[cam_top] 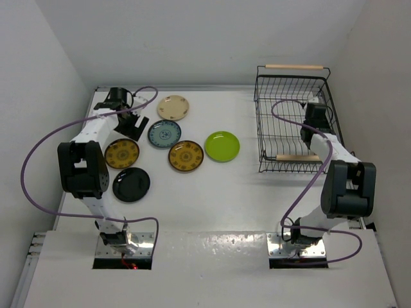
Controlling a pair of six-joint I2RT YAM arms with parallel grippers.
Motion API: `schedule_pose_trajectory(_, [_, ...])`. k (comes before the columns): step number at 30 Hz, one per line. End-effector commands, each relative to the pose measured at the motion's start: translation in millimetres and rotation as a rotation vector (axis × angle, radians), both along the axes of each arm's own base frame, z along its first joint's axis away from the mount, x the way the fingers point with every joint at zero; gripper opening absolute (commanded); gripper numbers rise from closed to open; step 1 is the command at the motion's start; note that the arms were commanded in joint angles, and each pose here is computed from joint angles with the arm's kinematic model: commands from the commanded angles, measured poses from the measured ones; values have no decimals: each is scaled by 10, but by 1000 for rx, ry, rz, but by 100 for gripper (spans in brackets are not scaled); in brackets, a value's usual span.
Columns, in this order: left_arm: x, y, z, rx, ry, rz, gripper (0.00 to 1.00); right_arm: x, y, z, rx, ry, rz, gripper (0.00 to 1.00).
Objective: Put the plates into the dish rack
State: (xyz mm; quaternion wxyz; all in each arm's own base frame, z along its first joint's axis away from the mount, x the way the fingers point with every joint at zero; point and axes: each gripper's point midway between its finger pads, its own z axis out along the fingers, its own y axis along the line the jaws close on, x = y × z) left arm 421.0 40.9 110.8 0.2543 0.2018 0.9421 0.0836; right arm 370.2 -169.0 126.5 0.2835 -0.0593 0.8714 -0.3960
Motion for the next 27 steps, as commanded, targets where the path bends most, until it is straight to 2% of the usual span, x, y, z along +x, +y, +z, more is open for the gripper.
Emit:
schedule_pose_trajectory(1, [-114,212,99,6,-1,62,98,82,-4,61,27,-56,-21,17])
schedule_pose_trajectory(4, [-322,255,-1,-15,83,66,100,108,5,123,42,-69,-29,37])
schedule_pose_trajectory(5, [-388,313,-40,-11,107,69,100,151,3,203,43,-92,-30,49])
schedule_pose_trajectory(10, [-771,507,-225,-41,210,97,100,224,104,392,84,-126,-16,69])
schedule_pose_trajectory(12, [-837,545,-267,-77,224,102,100,338,146,689,88,-199,-4,79])
schedule_pose_trajectory(16, [-1079,621,-463,-167,303,104,100,415,488,1019,97,-238,77,88])
schedule_pose_trajectory(18, [-1148,620,-558,-188,339,104,100,452,681,1136,105,-261,124,90])
schedule_pose_trajectory(22, [-1366,339,-720,-346,441,10,100,397,992,1325,154,-306,188,91])
schedule_pose_trajectory(27, [-1557,216,-916,-398,504,-24,100,255,1398,1450,241,-358,281,91])
